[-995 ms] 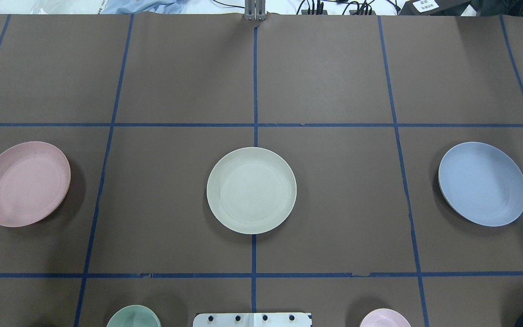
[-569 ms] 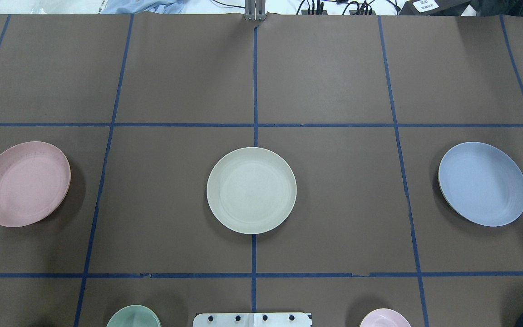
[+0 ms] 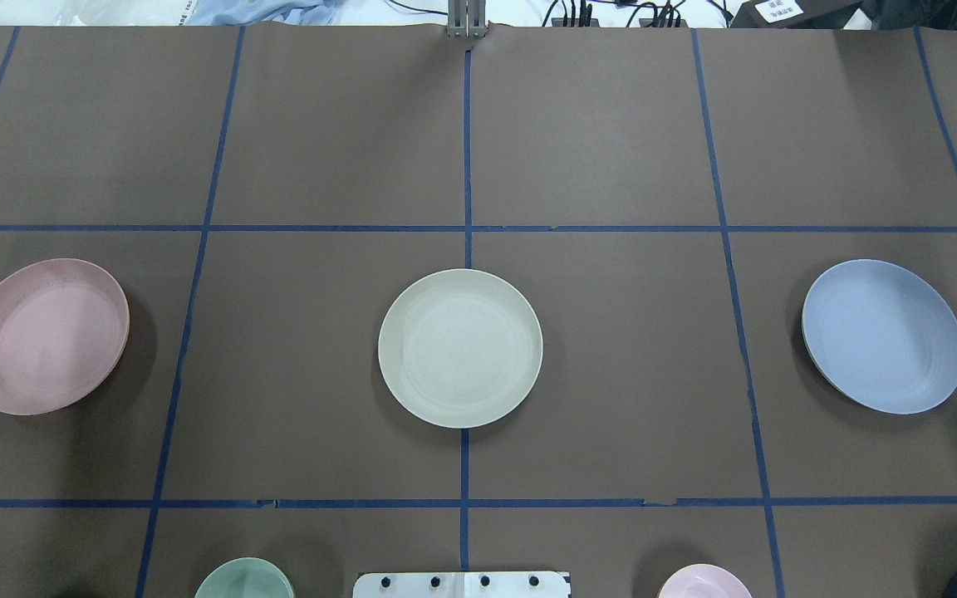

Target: Stack three plates with pink and blue

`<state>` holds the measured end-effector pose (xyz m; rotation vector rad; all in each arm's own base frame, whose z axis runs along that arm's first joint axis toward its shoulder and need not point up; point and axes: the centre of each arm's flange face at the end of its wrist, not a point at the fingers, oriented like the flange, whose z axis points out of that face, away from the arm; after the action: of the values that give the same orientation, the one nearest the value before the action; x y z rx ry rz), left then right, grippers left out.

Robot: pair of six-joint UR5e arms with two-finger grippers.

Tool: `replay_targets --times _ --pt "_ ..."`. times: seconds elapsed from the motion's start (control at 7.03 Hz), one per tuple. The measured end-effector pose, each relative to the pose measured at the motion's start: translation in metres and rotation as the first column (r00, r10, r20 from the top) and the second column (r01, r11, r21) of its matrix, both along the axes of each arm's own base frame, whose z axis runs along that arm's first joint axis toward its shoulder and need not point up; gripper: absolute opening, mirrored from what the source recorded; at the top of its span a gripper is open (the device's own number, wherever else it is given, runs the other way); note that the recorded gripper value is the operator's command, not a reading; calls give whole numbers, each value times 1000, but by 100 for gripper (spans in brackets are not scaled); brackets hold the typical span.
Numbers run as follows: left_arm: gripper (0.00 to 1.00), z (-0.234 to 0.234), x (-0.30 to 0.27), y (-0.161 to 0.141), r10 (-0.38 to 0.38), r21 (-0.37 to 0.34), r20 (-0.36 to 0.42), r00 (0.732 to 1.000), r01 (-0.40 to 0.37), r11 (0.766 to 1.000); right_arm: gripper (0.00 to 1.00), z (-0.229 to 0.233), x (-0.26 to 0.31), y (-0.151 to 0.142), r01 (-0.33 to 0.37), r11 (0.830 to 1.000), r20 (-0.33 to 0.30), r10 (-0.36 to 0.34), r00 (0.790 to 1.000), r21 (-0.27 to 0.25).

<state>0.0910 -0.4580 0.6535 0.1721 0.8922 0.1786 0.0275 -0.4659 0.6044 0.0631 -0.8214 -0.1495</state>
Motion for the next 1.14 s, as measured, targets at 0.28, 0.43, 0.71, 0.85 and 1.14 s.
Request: replay_targets --times 0.28,0.43,0.71,0.85,1.14 --pt "99 18 27 -2 34 -13 -10 999 -34 999 100 0 -1 0 2 1000 1 -2 1000 1" --pt "99 19 40 -2 48 -24 -15 999 -48 999 100 1 -2 0 4 1000 0 -4 1000 0" --pt "71 25 64 5 93 -41 -13 996 -93 995 100 3 -3 0 9 1000 0 -9 1000 -3" --pt "2 27 72 9 110 -47 -11 994 -110 993 100 3 -4 0 11 1000 0 -11 1000 -4" --pt "0 32 76 11 107 -76 -8 994 -108 991 100 3 -5 0 12 1000 0 -12 1000 -5"
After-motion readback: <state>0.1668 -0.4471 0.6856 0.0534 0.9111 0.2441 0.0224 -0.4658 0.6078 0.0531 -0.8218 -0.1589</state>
